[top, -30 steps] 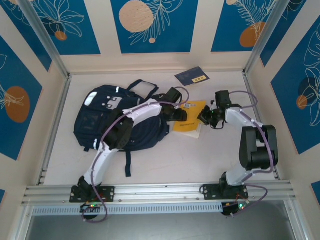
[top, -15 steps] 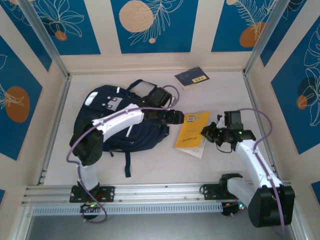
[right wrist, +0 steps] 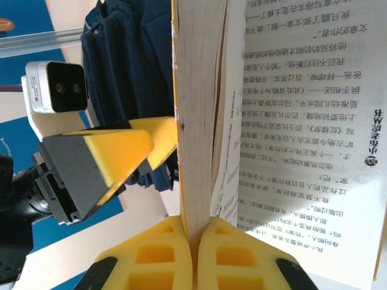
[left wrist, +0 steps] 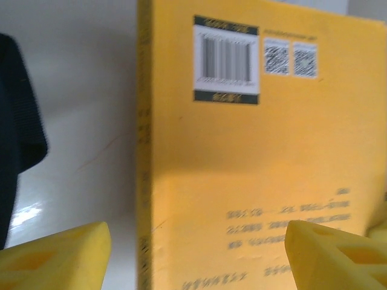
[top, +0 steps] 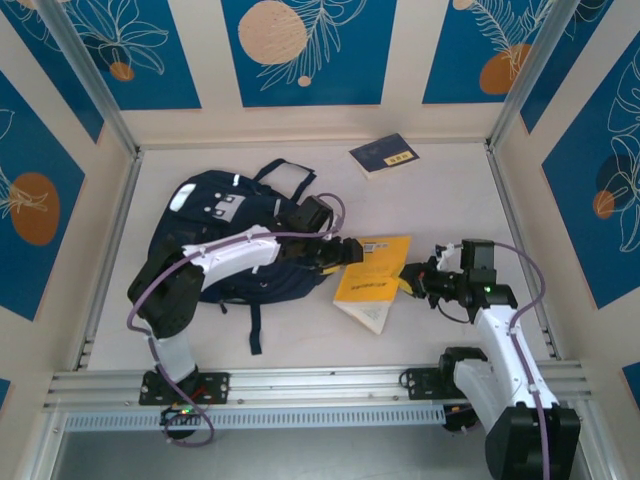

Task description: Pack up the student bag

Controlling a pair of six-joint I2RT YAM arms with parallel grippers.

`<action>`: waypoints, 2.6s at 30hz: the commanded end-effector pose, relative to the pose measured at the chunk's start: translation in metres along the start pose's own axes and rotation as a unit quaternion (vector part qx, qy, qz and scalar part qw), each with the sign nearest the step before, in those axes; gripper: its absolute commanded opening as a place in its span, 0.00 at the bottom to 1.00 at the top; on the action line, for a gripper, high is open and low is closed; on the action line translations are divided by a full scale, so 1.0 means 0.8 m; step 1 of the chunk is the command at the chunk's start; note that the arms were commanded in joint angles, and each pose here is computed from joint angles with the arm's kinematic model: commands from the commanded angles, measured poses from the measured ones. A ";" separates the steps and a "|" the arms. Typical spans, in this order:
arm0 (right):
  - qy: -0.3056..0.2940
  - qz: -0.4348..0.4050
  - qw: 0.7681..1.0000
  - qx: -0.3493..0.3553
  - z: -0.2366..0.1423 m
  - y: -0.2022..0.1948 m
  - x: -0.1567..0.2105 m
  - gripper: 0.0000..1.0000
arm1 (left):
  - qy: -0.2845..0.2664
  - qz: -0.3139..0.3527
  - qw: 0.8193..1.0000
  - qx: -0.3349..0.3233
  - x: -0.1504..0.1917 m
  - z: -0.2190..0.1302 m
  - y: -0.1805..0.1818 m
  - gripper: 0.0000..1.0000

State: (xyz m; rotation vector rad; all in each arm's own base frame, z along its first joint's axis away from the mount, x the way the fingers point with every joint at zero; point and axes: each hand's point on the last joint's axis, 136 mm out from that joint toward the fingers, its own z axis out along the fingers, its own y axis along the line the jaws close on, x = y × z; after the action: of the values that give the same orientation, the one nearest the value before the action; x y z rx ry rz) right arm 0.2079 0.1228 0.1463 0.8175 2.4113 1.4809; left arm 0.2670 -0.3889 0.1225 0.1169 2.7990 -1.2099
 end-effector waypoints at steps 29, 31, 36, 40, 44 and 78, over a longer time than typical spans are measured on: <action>0.013 -0.010 0.995 -0.096 -0.006 0.021 0.005 0.00 | 0.051 -0.059 0.996 0.042 0.027 0.020 -0.018 0.77; 0.013 -0.013 0.995 -0.099 -0.007 0.023 0.005 0.00 | 0.058 -0.061 0.995 0.053 0.028 0.024 -0.030 0.77; 0.008 -0.019 0.995 -0.093 -0.006 0.020 0.004 0.00 | 0.055 -0.066 0.993 0.086 0.023 0.017 -0.053 0.71; -0.007 -0.042 0.997 -0.064 -0.007 0.013 0.002 0.00 | 0.042 -0.060 0.990 0.117 0.019 0.004 -0.073 0.47; -0.030 -0.060 0.997 -0.029 -0.010 0.009 -0.001 0.00 | 0.021 -0.049 0.989 0.138 0.014 -0.014 -0.088 0.20; -0.037 -0.112 0.971 -0.210 -0.008 0.160 0.010 0.62 | -0.174 0.012 0.958 0.229 -0.008 -0.171 -0.153 0.00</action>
State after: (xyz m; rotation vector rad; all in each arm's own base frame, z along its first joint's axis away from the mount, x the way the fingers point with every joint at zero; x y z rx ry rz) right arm 0.2483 0.1652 0.2215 0.6124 2.0576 1.7165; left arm 0.2549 -0.3753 0.2836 -0.0819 2.2584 -1.6435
